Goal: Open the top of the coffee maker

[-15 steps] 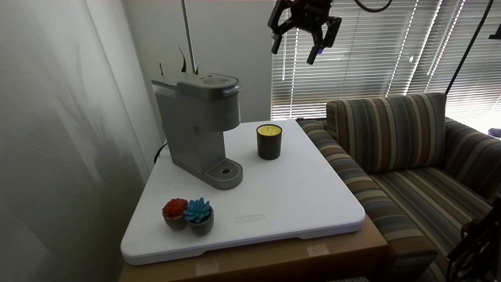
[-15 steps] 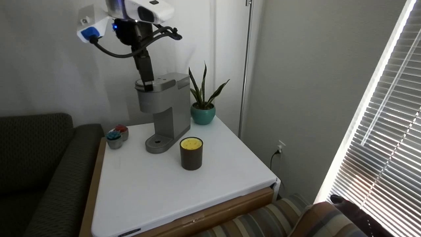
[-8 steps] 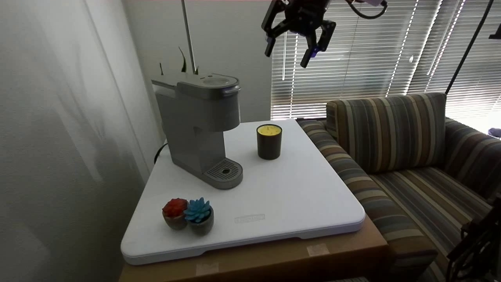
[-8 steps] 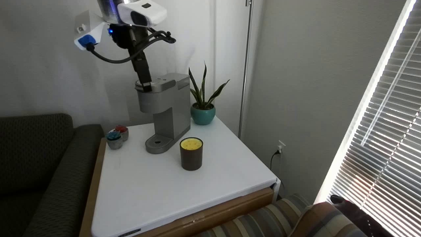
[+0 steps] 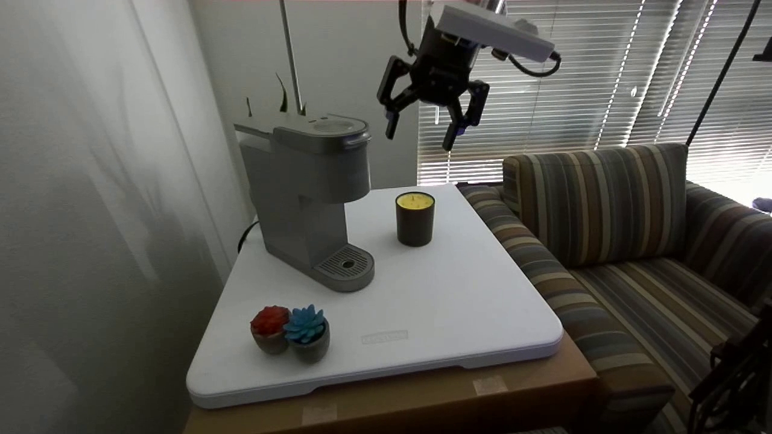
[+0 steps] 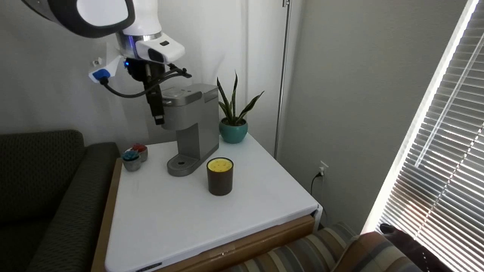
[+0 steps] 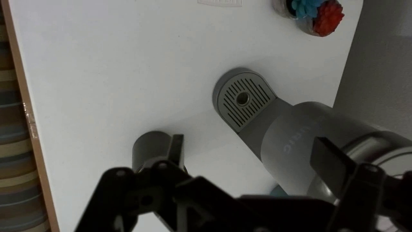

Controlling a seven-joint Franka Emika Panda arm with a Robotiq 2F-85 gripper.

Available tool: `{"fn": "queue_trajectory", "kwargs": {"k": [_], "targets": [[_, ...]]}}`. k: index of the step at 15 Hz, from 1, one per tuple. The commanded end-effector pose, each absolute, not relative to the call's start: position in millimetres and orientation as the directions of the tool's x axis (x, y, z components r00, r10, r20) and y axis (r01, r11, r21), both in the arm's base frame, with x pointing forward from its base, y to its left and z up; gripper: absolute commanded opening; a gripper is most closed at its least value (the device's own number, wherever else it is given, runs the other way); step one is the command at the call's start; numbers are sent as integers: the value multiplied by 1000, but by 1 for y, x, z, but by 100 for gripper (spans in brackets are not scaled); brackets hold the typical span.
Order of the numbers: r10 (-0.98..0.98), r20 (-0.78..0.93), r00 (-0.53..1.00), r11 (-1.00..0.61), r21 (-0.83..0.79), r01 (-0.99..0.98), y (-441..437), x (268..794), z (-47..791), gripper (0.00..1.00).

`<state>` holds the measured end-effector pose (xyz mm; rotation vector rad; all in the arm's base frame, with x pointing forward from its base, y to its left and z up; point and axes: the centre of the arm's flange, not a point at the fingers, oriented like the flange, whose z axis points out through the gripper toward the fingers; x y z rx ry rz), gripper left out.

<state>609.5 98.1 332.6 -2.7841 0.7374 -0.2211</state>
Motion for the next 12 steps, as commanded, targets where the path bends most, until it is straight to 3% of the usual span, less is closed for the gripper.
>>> {"fn": "queue_trajectory", "kwargs": {"k": [1, 6, 7, 8, 9, 12], "targets": [[-523, 117, 844, -831, -292, -474, 118, 631, 313, 100], [-547, 166, 820, -819, -308, -484, 130, 639, 298, 99], [-553, 173, 815, -816, -305, -490, 130, 639, 298, 94], [-565, 183, 804, -810, -304, -501, 131, 637, 298, 75], [-578, 193, 793, -804, -304, -512, 131, 637, 299, 71], [-617, 236, 751, -781, -302, -546, 136, 633, 308, 49]]}}
